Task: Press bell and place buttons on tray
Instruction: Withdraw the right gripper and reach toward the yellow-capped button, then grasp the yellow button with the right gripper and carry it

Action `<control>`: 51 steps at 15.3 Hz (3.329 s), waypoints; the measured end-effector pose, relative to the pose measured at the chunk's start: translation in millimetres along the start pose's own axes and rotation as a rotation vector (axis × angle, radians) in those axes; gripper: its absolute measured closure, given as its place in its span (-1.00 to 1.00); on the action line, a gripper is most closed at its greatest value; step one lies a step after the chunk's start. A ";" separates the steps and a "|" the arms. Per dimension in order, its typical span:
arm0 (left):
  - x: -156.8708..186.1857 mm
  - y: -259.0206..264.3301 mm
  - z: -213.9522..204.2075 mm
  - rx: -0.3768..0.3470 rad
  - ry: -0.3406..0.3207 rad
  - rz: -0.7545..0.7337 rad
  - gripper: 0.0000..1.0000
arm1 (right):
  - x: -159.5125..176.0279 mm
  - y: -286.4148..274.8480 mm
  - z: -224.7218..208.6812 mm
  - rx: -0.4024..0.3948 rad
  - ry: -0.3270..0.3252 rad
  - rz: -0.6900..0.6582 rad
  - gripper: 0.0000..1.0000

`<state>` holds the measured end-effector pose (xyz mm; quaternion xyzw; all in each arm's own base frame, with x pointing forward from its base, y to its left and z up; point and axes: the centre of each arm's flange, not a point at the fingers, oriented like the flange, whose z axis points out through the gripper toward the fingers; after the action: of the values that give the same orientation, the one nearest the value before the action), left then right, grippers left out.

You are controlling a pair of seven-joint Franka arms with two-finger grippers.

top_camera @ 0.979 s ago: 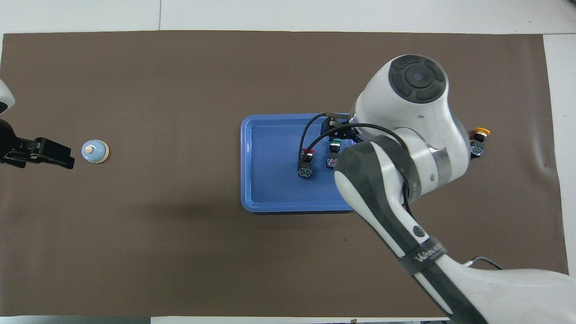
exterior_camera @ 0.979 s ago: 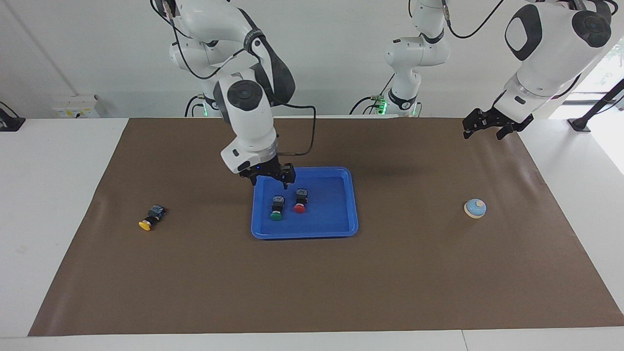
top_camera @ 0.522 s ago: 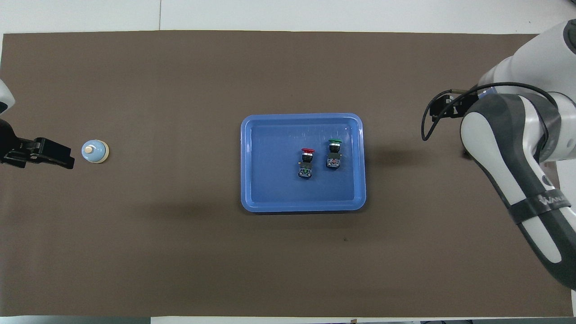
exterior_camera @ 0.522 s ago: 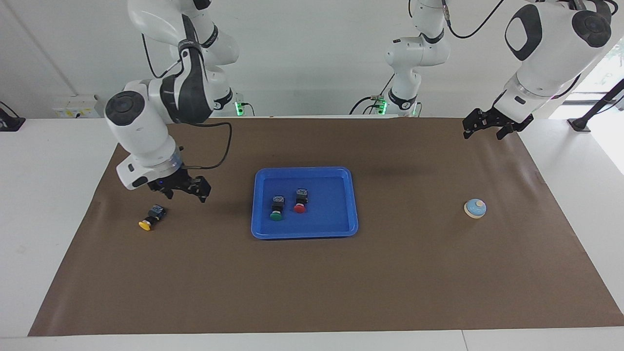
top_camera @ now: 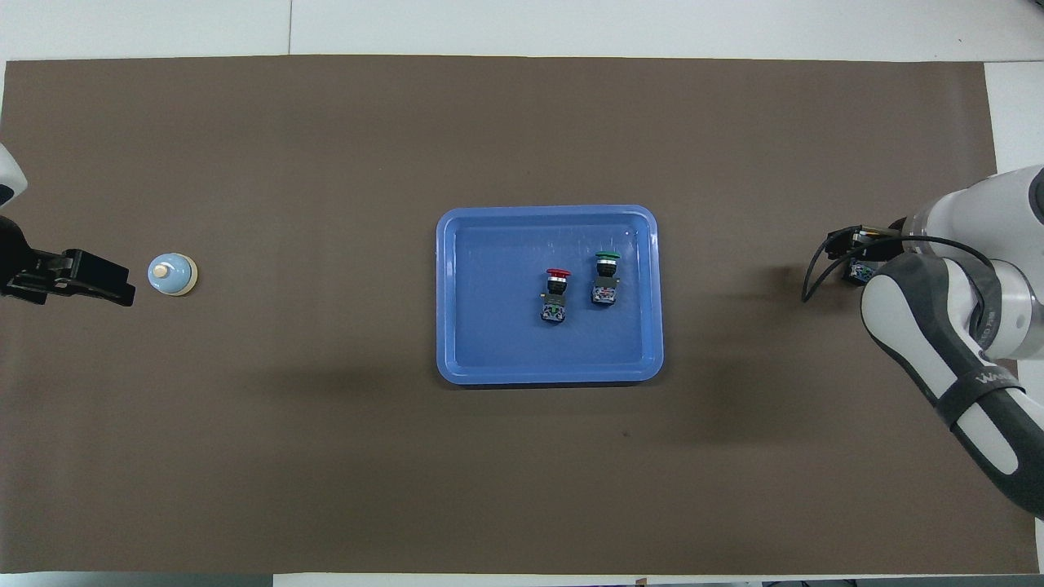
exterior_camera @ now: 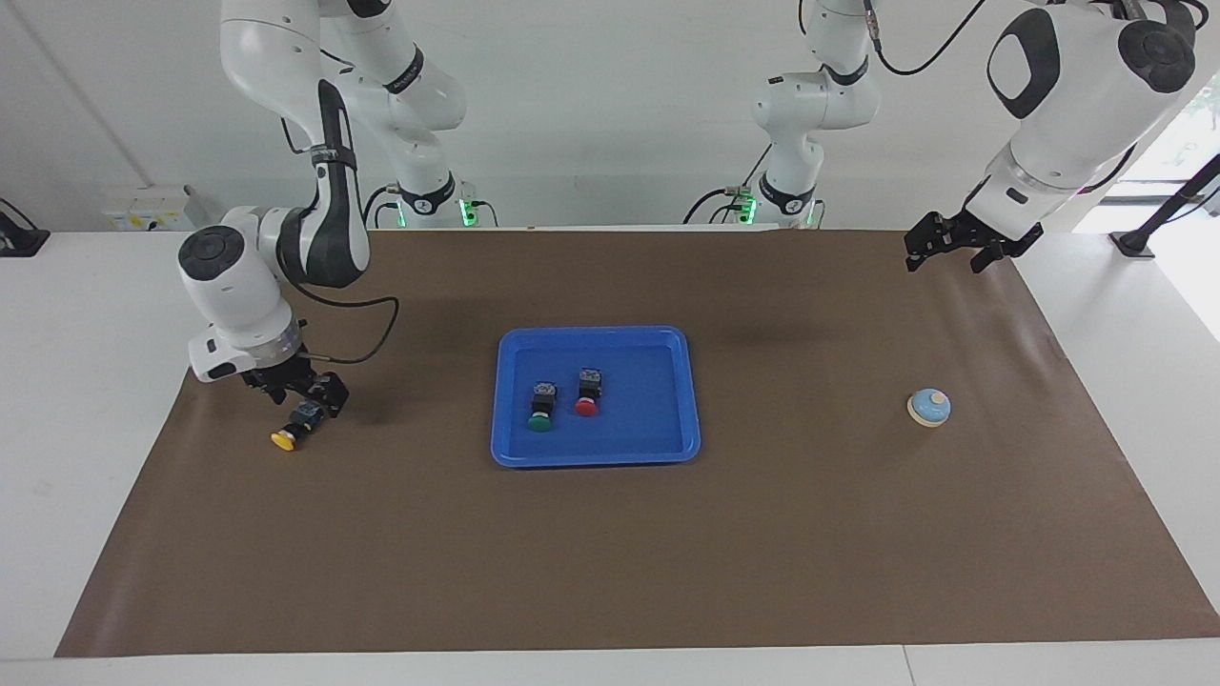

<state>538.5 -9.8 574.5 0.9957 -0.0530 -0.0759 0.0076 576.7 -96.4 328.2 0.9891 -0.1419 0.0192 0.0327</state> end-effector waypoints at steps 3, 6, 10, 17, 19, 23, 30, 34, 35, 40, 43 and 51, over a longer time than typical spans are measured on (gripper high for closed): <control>0.0 0.0 0.0 0.000 0.000 0.000 -1.00 | 0.1 5.9 1.6 0.000 -0.002 0.010 -1.00; 0.0 0.0 0.0 0.000 0.000 0.000 -1.00 | 3.3 6.9 18.7 0.010 0.029 0.013 -1.00; 0.0 0.0 0.0 0.000 0.000 0.000 -1.00 | 6.5 11.8 56.7 0.018 0.030 0.019 -0.99; 0.0 0.0 0.0 0.000 0.000 0.000 -1.00 | 4.7 7.6 44.8 0.007 -0.026 0.010 0.16; 0.0 0.0 0.0 0.000 0.000 0.000 -1.00 | 6.6 3.0 38.2 0.001 -0.055 0.002 0.16; 0.0 0.0 0.0 0.000 0.000 0.000 -1.00 | 22.3 -27.5 -12.2 -0.012 -0.080 -0.047 0.16; 0.0 0.0 0.0 0.000 0.000 0.000 -1.00 | 5.8 -187.7 -129.5 0.069 -0.030 -0.156 0.16; 0.0 0.0 0.0 0.000 0.000 0.000 -1.00 | -67.6 -319.8 -141.1 0.090 -0.012 -0.150 0.16; 0.0 0.0 0.0 0.000 0.000 0.000 -1.00 | -83.6 -344.1 -138.9 0.097 -0.006 -0.151 0.16; 0.0 0.0 0.0 0.000 0.000 0.000 -1.00 | -144.4 -442.4 -90.3 0.136 0.004 -0.102 0.16; 0.0 0.0 0.0 0.000 0.000 0.000 -1.00 | -165.6 -479.3 -56.5 0.157 0.007 -0.086 0.16; 0.0 0.0 0.0 0.000 0.000 0.000 -1.00 | -177.2 -476.0 -7.2 0.173 0.017 -0.058 0.16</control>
<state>538.5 -9.8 574.5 0.9957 -0.0530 -0.0759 0.0076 540.8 409.4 298.8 0.9918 -0.1109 0.0386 -0.0513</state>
